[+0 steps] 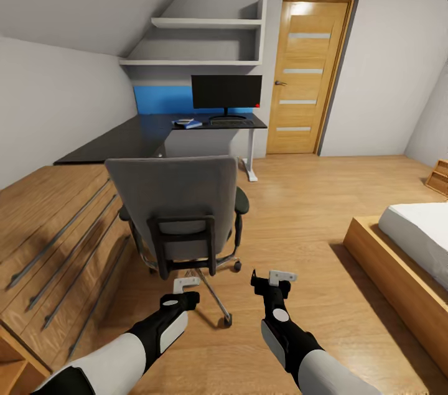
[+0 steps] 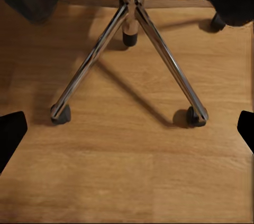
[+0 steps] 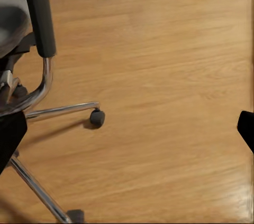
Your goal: In the bedroom, organize the workspace by keeping the computer under the desk, ensuring the monitor is on the desk, placing the keyboard on the desk next to the monitor, placing the mouse on the desk next to the keyboard, moving the folder from the swivel chair onto the desk next to the mouse, stacking the notebook on top of the folder with the pen on top of the notebook, and positioning the swivel chair next to the desk.
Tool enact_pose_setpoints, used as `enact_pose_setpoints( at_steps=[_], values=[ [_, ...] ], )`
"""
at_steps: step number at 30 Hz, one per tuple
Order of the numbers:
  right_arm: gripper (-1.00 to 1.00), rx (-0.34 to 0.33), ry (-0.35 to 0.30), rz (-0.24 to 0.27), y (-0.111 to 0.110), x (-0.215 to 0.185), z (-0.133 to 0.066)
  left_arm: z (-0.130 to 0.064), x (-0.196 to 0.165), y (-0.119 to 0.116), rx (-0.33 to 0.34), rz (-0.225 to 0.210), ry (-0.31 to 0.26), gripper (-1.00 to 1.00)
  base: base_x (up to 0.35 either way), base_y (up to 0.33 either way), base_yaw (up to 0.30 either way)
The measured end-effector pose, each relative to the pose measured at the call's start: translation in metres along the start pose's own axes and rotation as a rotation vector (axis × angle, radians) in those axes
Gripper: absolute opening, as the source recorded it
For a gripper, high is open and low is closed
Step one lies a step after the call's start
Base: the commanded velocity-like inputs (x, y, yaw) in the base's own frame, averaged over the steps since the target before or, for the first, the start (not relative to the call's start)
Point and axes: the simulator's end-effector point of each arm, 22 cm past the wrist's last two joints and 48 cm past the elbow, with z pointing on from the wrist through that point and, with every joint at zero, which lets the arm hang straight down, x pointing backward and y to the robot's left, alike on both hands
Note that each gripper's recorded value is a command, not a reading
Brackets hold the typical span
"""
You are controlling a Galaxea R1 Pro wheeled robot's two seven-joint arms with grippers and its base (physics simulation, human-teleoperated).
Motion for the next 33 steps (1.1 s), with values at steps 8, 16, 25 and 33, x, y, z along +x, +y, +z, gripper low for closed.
enact_pose_setpoints(
  at_steps=[8,16,25,33],
  values=[
    [1.00,0.001,-0.004,0.002,0.000,-0.002,0.000,0.004,-0.004,0.025,-0.039,-0.016,-0.014,1.00,-0.193,0.050,0.000],
    [1.00,0.005,-0.006,0.004,-0.001,-0.003,0.000,0.011,-0.014,0.096,-0.136,-0.229,-0.059,1.00,-0.009,0.004,0.000],
    [1.00,0.006,-0.006,0.005,-0.001,-0.003,0.000,0.013,-0.013,0.132,-0.182,-0.291,-0.057,1.00,0.202,0.015,0.000],
    [1.00,-0.005,-0.003,-0.006,0.001,-0.001,-0.001,0.013,-0.016,0.147,-0.197,-0.342,-0.062,1.00,0.196,0.039,0.000]
  ],
)
